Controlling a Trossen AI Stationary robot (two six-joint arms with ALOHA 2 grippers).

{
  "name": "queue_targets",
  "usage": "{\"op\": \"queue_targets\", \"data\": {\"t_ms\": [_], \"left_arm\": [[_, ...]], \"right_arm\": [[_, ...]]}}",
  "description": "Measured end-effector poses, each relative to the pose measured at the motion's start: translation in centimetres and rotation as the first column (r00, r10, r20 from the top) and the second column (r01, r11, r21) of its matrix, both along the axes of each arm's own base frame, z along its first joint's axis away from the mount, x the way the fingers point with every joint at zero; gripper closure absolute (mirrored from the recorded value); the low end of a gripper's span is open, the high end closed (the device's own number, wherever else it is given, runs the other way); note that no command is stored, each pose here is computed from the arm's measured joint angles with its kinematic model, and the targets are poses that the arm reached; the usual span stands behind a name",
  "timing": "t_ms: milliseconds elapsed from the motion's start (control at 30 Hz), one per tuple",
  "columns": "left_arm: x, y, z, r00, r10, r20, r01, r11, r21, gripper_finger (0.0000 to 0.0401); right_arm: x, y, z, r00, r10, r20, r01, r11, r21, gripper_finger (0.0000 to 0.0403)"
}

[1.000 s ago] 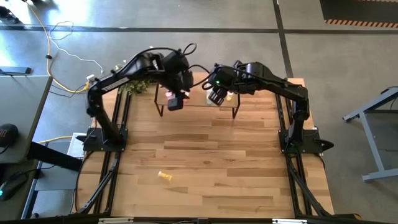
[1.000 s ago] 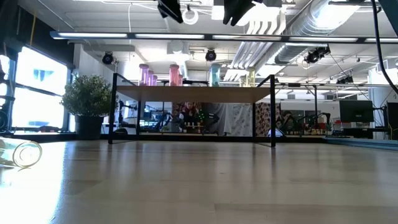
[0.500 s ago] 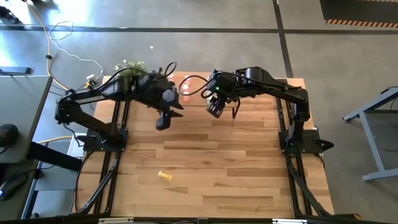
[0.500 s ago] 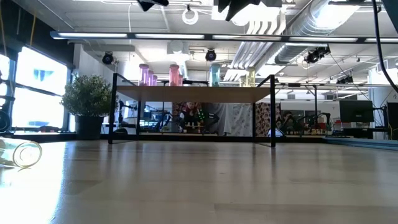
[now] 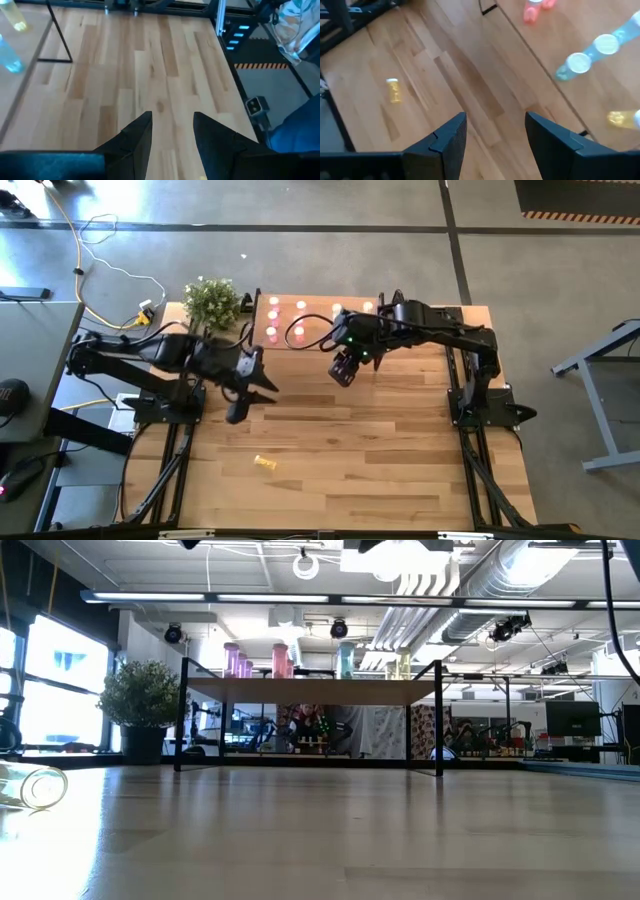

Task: Pick and place medicine bottles onto shelf by color
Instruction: Put the yellow pill bottle on the shelf aligned with the other yellow pill bottles

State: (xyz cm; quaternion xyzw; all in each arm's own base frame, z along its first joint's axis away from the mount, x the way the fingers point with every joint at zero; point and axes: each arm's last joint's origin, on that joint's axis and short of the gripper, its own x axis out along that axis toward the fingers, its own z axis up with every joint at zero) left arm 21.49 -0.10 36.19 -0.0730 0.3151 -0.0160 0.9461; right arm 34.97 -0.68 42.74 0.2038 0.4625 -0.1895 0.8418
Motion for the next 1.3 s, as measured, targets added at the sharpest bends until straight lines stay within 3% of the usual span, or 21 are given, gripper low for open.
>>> {"op": "queue_targets", "data": {"t_ms": [233, 500, 833, 1100, 1300], "left_arm": [[-1.8, -2.5, -1.2, 0.998, -0.002, 0.061, 0.004, 1.0, -0.025, 0.0265], [-4.4, -4.5, -2.5, 0.996, 0.019, 0.082, -0.014, 0.998, -0.063, 0.0265], [-7.3, -5.5, -2.7, 0.986, 0.047, 0.157, -0.038, 0.998, -0.058, 0.0265], [-7.4, -6.6, -3.0, 0.991, -0.073, 0.113, 0.087, 0.989, -0.119, 0.0265], [-6.6, -7.2, -3.7, 0.998, -0.031, 0.05, 0.04, 0.979, -0.201, 0.0261]], "right_arm": [[0.7, 2.0, 0.5, 0.996, 0.017, 0.093, -0.02, 1.0, 0.024, 0.0205], [1.9, 4.5, 1.1, 0.971, 0.042, 0.236, -0.056, 0.997, 0.055, 0.0165], [5.4, 7.8, 1.0, 0.871, 0.205, 0.447, -0.205, 0.978, -0.051, 0.0164], [6.2, 8.5, -0.1, 0.891, 0.173, 0.419, -0.169, 0.985, -0.048, 0.0164], [6.1, 8.4, -0.3, 0.905, 0.133, 0.404, -0.135, 0.991, -0.025, 0.0165]]}}
